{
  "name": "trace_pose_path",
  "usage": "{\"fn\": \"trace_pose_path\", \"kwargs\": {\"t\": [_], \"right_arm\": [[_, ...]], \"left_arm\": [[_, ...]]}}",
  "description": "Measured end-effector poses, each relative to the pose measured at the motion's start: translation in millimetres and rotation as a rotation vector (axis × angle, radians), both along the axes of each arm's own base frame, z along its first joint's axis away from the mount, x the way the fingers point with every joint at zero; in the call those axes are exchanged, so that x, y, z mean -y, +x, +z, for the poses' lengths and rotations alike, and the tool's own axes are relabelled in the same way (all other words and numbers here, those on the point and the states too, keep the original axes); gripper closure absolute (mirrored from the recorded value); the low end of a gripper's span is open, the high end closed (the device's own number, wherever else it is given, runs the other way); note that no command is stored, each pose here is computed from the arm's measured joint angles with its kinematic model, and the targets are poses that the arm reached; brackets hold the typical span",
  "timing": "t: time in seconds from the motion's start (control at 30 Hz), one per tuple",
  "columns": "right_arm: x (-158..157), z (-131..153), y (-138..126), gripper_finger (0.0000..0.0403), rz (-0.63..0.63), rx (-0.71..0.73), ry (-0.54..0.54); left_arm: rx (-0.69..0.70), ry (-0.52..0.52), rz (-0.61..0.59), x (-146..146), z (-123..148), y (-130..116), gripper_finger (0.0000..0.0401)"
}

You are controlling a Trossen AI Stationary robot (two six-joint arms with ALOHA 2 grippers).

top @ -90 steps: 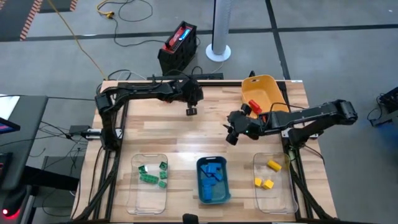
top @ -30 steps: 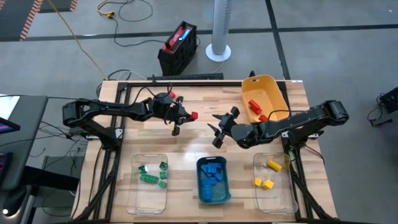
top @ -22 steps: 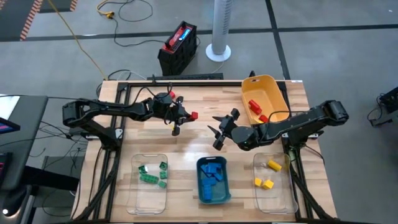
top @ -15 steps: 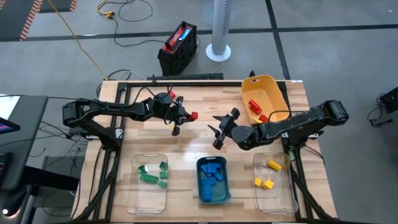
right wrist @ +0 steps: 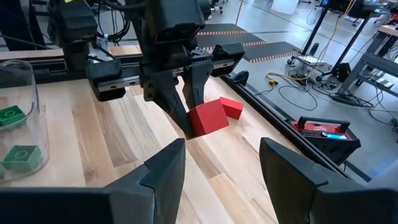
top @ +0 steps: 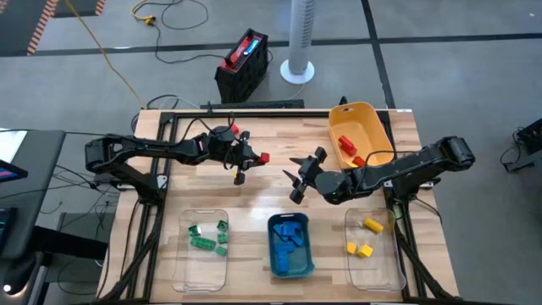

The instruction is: Sort blocks

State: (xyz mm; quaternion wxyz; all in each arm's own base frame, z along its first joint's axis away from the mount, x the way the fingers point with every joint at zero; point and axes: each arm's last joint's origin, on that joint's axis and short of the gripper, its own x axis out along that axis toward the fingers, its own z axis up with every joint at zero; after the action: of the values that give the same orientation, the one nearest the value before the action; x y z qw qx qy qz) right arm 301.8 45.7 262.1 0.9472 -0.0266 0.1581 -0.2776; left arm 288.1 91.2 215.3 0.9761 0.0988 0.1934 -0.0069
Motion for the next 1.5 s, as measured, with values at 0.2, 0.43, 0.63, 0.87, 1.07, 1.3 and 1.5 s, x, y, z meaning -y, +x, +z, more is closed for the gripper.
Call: {"fn": "trace_pose_path", "kwargs": {"t": [0.2, 0.43, 0.63, 0.87, 1.07, 1.3, 1.5], "right_arm": [[-0.1, 0.0, 0.0, 0.0187, -0.002, 0.005, 0.008], [-0.5, -4.6, -2.1, 0.0187, -0.005, -0.034, 0.022], [-4.0, -5.8, -3.2, 0.0187, 0.007, -0.044, 0.027], [-3.3, -2.3, -7.2, 0.0187, 0.008, -0.053, 0.025], [-3.2, -1.9, -7.4, 0.0187, 0.008, -0.051, 0.026], [-4.8, -1.7, -7.5, 0.0187, 0.016, -0.049, 0.028], [-6.5, -4.3, -8.3, 0.0187, 0.059, -0.083, 0.038]], "left_arm": [[-0.001, -0.001, 0.000, 0.0, -0.1, 0.0, 0.0363], [-0.001, -0.001, 0.000, 0.0, -0.1, 0.0, 0.0363], [0.000, 0.001, 0.000, 0.0, 0.0, 0.0, 0.0363], [0.000, 0.002, -0.001, 0.0, 0.0, 0.0, 0.0363], [-0.001, 0.001, 0.000, -0.1, -0.1, -0.1, 0.0363], [-0.012, 0.009, -0.005, 0.0, -1.1, -0.5, 0.0363], [-0.014, 0.019, -0.010, 0.1, -1.2, -0.5, 0.0363]]}}
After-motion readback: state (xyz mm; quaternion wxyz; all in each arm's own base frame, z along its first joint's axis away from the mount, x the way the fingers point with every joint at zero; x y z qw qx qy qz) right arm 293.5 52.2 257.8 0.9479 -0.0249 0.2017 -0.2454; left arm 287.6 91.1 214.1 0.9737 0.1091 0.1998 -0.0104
